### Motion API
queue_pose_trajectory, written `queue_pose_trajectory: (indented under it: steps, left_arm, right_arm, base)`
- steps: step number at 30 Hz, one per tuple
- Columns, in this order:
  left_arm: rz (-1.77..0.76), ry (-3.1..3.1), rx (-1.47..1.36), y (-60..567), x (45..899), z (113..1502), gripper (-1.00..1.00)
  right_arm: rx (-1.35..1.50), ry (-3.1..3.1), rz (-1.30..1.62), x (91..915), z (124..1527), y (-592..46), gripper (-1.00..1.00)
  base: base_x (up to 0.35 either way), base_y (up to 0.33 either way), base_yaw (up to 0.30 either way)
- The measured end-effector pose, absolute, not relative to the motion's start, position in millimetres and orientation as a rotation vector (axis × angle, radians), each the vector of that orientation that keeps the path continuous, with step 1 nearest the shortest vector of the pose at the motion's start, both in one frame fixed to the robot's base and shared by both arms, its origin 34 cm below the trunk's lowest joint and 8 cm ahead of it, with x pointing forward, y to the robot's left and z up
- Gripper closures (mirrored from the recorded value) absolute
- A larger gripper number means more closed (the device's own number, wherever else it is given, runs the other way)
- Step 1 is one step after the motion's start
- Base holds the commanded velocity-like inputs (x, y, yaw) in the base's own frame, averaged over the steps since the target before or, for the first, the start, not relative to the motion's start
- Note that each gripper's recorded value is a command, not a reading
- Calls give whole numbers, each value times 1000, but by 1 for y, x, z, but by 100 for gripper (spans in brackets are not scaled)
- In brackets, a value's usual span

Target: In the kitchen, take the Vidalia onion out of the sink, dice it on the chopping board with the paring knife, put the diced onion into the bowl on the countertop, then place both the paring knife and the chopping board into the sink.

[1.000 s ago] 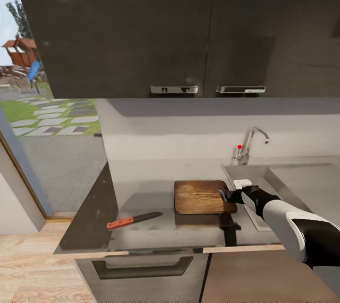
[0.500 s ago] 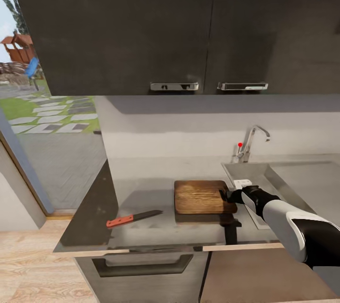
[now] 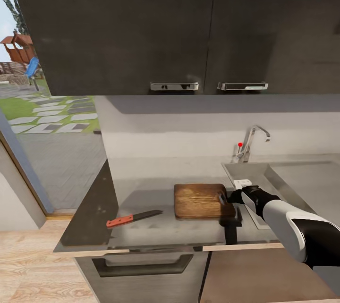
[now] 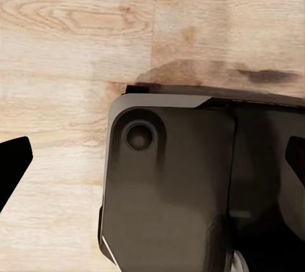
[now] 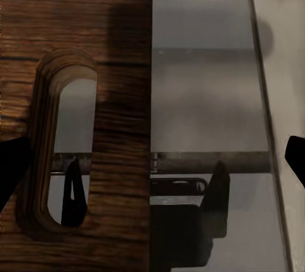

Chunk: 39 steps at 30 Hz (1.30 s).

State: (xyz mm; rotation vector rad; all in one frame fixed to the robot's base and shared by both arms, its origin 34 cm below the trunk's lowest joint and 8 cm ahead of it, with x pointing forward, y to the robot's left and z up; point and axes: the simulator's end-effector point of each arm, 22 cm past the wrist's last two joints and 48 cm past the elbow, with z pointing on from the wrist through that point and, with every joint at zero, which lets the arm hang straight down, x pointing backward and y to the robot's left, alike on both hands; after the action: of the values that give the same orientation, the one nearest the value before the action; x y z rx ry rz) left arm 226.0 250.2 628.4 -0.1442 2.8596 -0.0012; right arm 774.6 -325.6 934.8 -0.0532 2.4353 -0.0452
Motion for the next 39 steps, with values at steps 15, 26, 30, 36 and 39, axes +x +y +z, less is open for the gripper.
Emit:
queue_pose_trajectory:
  steps: [15, 26, 30, 36, 39]
  left_arm:
    - [-2, 2860, -145, 250, 226, 628, -100]
    - [-3, 2860, -144, 249, 226, 628, -100]
    - [-3, 2860, -145, 249, 226, 628, -100]
    - [-3, 2860, -145, 249, 226, 628, -100]
    - [-3, 2860, -145, 249, 226, 628, -100]
  right_arm:
    - [-53, 2436, -42, 775, 935, -325, -100]
    - [-53, 2436, -41, 775, 934, -325, -100]
    - [-53, 2436, -41, 775, 934, -325, -100]
    - [-53, 2434, -41, 775, 934, -325, -100]
    - [-59, 2407, -41, 779, 936, -324, -100]
  base:
    - [-22, 0, 0]
    - [-301, 0, 0]
    - [-338, 0, 0]
    - [-339, 0, 0]
    - [-339, 0, 0]
